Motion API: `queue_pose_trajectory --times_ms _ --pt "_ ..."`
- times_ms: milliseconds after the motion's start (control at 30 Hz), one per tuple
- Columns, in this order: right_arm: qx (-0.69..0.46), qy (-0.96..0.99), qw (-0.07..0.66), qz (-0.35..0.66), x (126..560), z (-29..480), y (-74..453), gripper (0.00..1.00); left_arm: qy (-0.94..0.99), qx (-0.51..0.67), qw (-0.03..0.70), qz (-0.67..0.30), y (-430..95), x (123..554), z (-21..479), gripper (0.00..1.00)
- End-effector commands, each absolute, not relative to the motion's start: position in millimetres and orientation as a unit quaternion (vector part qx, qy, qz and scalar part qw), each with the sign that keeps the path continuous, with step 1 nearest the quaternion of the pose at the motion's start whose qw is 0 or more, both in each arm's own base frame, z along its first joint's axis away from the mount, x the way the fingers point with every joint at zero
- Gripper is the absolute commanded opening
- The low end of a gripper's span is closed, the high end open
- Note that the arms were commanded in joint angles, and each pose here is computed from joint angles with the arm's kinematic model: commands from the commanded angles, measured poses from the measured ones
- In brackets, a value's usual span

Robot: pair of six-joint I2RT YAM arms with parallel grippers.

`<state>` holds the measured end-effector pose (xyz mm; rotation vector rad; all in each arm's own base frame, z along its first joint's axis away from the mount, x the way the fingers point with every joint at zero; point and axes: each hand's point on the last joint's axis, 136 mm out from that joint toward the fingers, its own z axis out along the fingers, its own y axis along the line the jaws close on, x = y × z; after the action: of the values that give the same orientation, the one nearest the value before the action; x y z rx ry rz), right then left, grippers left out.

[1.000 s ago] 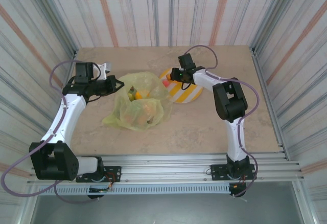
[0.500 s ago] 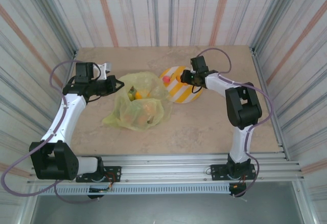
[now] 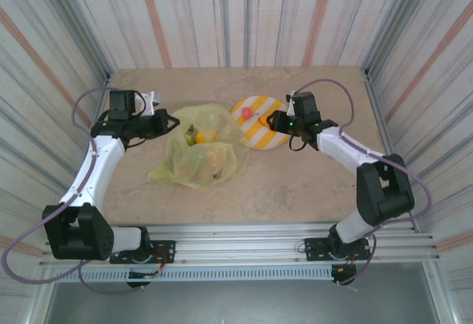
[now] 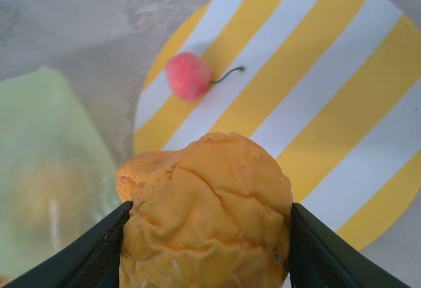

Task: Place the fruits into the plastic bag

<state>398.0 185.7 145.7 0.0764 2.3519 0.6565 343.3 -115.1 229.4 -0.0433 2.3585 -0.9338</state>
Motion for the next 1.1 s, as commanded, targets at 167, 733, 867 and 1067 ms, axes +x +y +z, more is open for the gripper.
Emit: queue_pose_trajectory --times_ms 167,733,867,1067 --pt "-0.036 0.897 0.329 0.294 353.5 158.1 222.5 0.57 0.885 -0.02 0.295 -0.361 -113.9 342.7 232.9 0.0" --pt "-0.195 0.865 0.25 0.388 277.1 134.3 359.2 0.57 0.882 -0.015 0.297 -0.366 -115.7 341.2 235.8 0.01" --pt "-0.214 0.853 0.242 0.41 270.2 139.2 389.7 0.57 0.881 -0.014 0.296 -0.368 -116.7 340.6 236.4 0.01" --pt "-0.226 0.843 0.244 0.422 275.0 142.3 425.4 0.57 0.88 -0.013 0.297 -0.371 -117.7 340.4 238.4 0.01"
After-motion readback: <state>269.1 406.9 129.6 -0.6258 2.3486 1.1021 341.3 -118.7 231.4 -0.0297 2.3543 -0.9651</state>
